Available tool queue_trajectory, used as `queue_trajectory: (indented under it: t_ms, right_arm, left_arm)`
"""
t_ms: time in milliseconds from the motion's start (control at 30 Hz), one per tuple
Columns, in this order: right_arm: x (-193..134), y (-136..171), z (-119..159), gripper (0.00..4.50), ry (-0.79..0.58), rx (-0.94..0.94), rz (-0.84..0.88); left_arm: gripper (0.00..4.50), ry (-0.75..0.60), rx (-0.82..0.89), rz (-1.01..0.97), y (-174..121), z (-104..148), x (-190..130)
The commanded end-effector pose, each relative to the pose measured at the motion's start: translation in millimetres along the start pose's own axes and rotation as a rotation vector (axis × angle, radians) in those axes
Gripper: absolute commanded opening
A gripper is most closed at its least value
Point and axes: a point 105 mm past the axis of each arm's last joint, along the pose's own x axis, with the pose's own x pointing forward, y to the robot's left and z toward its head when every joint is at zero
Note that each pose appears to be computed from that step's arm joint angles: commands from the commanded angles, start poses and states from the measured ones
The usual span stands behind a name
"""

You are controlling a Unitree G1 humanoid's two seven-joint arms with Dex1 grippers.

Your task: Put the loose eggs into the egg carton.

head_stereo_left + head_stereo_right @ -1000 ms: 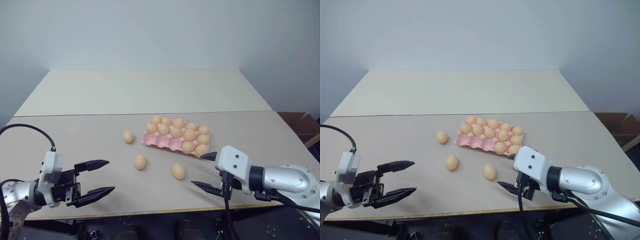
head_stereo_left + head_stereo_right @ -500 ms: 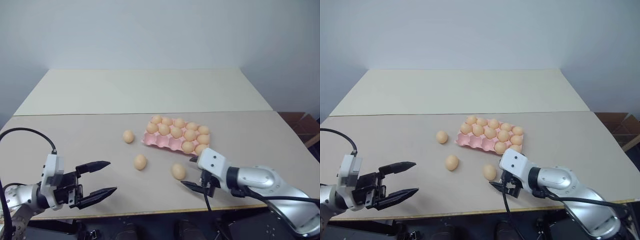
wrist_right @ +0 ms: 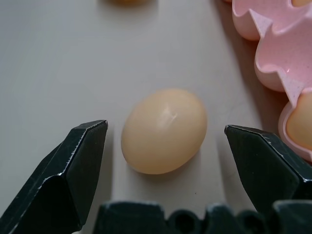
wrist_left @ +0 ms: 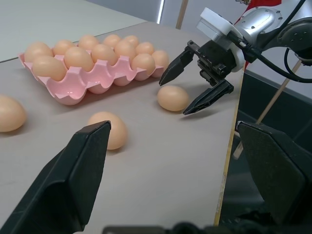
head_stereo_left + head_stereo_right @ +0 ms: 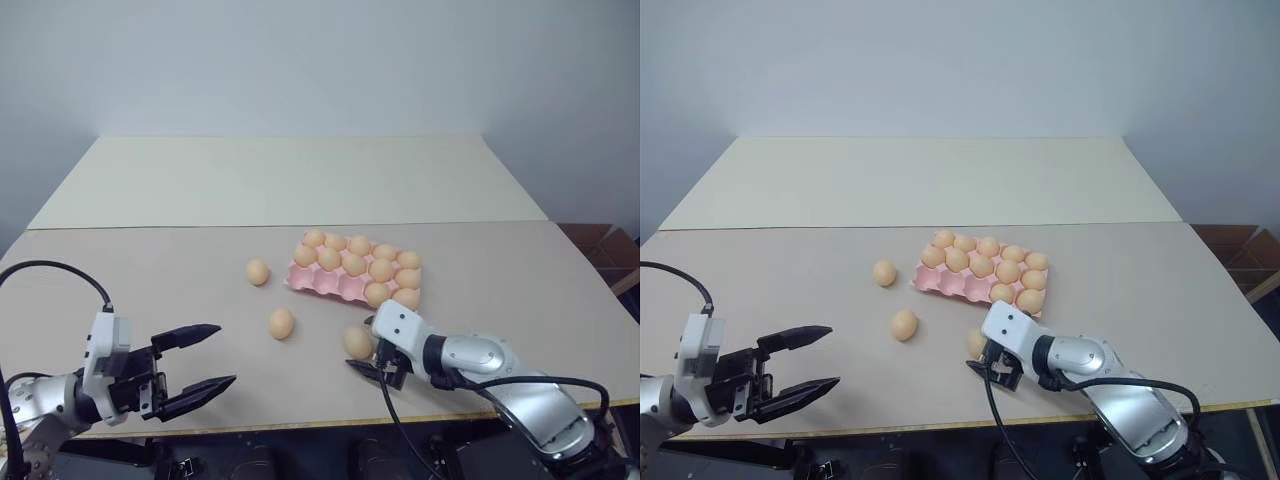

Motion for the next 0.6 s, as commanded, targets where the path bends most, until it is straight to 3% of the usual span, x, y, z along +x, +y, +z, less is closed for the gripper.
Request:
queue_trajectory:
  t_ms: [33, 233, 600]
  right_arm:
    - [-1.3, -2.4, 9.4, 3.93, -0.042, -0.024, -0.010]
    - [0.1, -5.5, 5.1, 2.08, -0.025, -0.043, -0.031]
    - [-5.6, -11.1, 7.8, 2.08, -0.028, -0.094, -0.062]
  left_arm:
    - [4.50, -0.015, 0.044, 0.006, -2.1, 8.3, 0.9]
    - [4.50, -0.027, 0.048, 0.025, 0.3, 8.5, 2.8]
    - [4.50, -0.042, 0.048, 0.027, 1.6, 8.3, 6.0]
